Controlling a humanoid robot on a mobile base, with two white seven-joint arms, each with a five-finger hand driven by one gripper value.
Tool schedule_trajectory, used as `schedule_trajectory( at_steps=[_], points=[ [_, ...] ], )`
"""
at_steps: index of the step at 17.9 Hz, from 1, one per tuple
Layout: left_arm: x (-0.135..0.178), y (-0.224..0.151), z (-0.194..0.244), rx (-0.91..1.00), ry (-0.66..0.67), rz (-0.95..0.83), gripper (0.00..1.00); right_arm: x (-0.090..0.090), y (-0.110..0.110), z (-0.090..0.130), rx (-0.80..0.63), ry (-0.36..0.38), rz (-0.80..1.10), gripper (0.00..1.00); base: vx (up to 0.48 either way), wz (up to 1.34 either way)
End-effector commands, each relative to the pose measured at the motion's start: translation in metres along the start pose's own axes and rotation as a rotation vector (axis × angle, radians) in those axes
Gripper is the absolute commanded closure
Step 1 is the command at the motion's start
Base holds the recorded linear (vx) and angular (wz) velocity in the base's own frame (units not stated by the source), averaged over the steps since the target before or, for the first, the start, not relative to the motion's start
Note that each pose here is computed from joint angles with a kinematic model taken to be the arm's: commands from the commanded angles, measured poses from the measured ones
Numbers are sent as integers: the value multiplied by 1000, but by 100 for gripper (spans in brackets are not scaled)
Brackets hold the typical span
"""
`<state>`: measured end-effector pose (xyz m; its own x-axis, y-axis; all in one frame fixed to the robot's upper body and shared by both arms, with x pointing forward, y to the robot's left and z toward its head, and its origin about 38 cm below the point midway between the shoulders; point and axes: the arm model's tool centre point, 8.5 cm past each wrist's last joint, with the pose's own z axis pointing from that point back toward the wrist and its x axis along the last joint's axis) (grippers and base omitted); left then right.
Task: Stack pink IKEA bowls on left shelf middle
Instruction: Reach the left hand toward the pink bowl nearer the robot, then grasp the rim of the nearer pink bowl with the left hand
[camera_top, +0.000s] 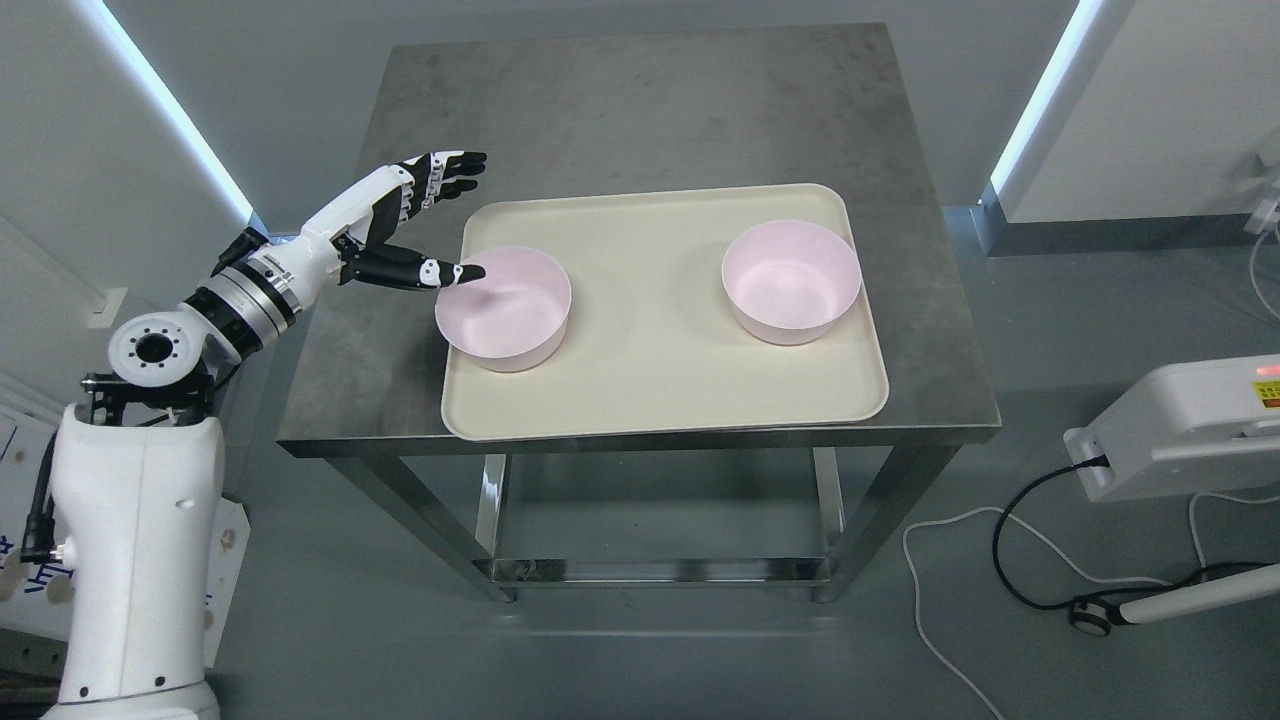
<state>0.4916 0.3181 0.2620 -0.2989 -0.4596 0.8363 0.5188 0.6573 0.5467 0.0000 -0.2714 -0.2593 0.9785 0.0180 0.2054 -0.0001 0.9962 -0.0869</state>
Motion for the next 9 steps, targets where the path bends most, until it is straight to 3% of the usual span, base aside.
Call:
schedule_trajectory(
  at_steps=[1, 9],
  points=[
    [-22, 6, 7, -98, 137, -49, 19, 6, -11, -1, -19, -17, -2, 0, 0, 0],
    [-3, -30, -47, -172, 172, -178, 31, 6, -11, -1, -19, -17, -2, 0, 0, 0]
  ],
)
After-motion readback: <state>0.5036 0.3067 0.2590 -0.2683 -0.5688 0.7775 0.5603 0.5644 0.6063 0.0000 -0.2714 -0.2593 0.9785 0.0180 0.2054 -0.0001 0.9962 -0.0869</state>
